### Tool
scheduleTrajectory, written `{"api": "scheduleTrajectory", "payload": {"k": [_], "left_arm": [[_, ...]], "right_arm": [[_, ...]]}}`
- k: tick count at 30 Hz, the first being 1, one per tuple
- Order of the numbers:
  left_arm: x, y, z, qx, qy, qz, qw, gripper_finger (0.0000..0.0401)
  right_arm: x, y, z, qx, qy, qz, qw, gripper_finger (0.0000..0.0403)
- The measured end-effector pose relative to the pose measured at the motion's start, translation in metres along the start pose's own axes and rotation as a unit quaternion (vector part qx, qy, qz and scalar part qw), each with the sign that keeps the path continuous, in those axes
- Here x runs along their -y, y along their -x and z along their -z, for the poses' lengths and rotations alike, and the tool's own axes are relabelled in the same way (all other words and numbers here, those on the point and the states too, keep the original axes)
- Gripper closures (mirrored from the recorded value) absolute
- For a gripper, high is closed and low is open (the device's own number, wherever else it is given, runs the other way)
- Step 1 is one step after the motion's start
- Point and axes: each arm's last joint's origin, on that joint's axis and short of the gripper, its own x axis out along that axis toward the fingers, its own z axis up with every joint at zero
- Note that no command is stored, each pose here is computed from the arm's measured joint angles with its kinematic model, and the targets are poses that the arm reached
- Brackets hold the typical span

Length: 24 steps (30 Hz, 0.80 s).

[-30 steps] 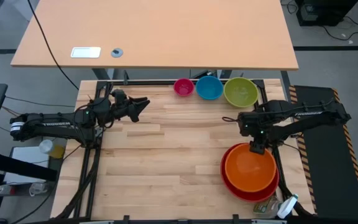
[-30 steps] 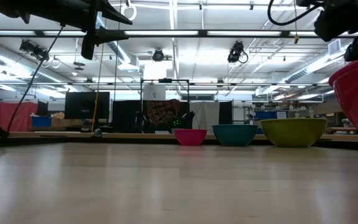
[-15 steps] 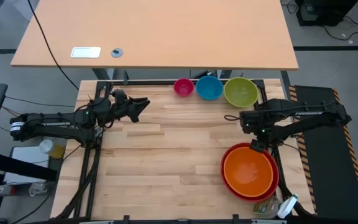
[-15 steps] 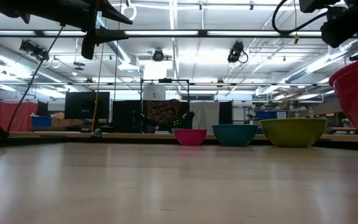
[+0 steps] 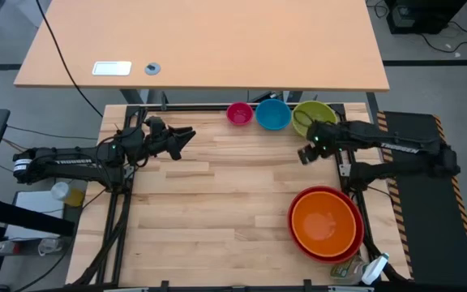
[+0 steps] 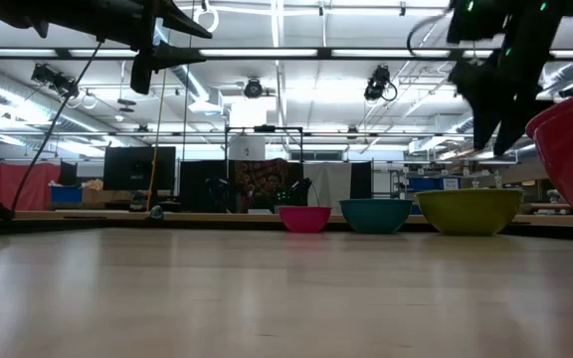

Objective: Nest bowls inside each other
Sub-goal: Stack the green bowl into the orange bowl

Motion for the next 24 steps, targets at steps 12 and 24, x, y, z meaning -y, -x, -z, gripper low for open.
{"api": "scheduleTrajectory", "payload": {"k": [12, 24], "left_arm": [[0.002, 0.0, 0.002, -0.026, -0.002, 0.035, 0.999, 0.0223], [0.002, 0.0, 0.002, -0.027, 0.021, 0.033, 0.999, 0.0223]], "right_arm": [[0.065, -0.012, -0.043, 0.074, -0.199, 0.106, 0.971, 0.018], [0.091, -0.058, -0.018, 0.053, -0.373, 0.13, 0.917, 0.0159]]}}
